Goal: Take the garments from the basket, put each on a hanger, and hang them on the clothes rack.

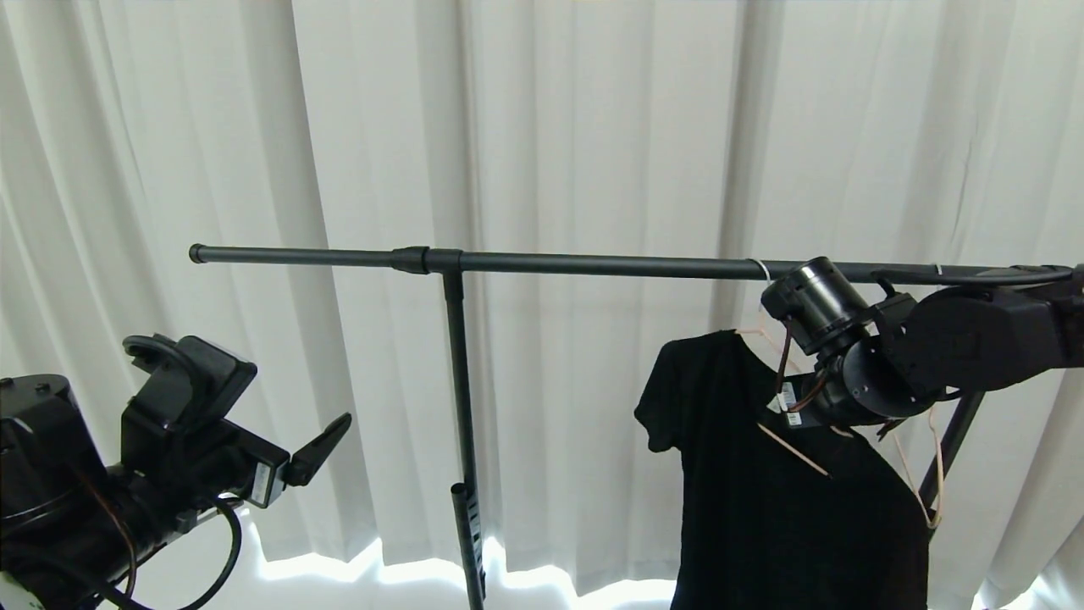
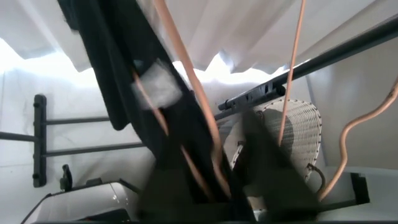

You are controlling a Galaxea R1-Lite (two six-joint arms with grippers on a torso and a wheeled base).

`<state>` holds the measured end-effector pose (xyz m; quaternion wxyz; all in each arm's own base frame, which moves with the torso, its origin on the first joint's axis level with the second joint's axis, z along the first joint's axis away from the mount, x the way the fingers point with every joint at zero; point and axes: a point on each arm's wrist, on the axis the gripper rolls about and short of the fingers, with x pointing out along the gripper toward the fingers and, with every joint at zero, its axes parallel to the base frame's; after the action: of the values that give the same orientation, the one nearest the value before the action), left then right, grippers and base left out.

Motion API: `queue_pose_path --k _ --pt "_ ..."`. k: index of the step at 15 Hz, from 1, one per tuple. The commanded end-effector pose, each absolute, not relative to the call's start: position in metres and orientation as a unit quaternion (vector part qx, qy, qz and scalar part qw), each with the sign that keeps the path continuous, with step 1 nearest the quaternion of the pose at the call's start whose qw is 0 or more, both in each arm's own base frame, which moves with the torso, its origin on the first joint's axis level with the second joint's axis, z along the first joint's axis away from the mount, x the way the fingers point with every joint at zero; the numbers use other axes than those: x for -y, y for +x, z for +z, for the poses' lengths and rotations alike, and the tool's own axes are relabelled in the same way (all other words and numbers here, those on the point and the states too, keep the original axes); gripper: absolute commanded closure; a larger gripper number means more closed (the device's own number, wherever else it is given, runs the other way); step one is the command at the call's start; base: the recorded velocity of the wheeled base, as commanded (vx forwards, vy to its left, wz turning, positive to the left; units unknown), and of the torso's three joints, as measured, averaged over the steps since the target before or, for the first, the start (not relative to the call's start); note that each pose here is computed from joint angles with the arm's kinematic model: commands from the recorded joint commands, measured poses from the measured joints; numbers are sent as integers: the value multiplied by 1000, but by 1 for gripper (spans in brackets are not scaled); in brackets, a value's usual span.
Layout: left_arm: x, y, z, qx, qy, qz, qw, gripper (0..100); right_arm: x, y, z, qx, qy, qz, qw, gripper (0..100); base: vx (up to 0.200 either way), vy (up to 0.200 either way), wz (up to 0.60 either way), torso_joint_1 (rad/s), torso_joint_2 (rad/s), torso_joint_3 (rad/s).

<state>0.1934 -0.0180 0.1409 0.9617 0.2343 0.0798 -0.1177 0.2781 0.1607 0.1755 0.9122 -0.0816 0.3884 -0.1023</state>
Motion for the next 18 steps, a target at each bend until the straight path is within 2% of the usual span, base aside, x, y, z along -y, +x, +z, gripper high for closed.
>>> queue_pose_path --k 1,6,8,10,12,14,18 --pt "17 194 141 -80 233 -114 962 0 -158 272 184 -381 -74 -100 916 0 0 0 0 0 0 0" --pt "-11 196 143 -93 225 -45 969 0 -134 231 238 -329 -43 -83 940 0 0 0 0 0 0 0" --pt "-25 193 146 -94 204 -6 974 0 -117 205 260 -314 -34 -79 946 0 0 0 0 0 0 0" --pt "-35 190 150 -89 196 24 976 0 -99 185 277 -292 -55 -75 952 0 0 0 0 0 0 0" --pt "-45 184 154 -84 192 54 976 0 -68 166 288 -271 -121 -99 950 0 0 0 0 0 0 0" --pt "-46 173 153 -82 163 67 981 0 -52 148 295 -244 -162 -100 951 0 0 0 0 0 0 0" --pt "-47 162 149 -87 157 78 981 0 -27 130 294 -213 -193 -144 947 0 0 0 0 0 0 0"
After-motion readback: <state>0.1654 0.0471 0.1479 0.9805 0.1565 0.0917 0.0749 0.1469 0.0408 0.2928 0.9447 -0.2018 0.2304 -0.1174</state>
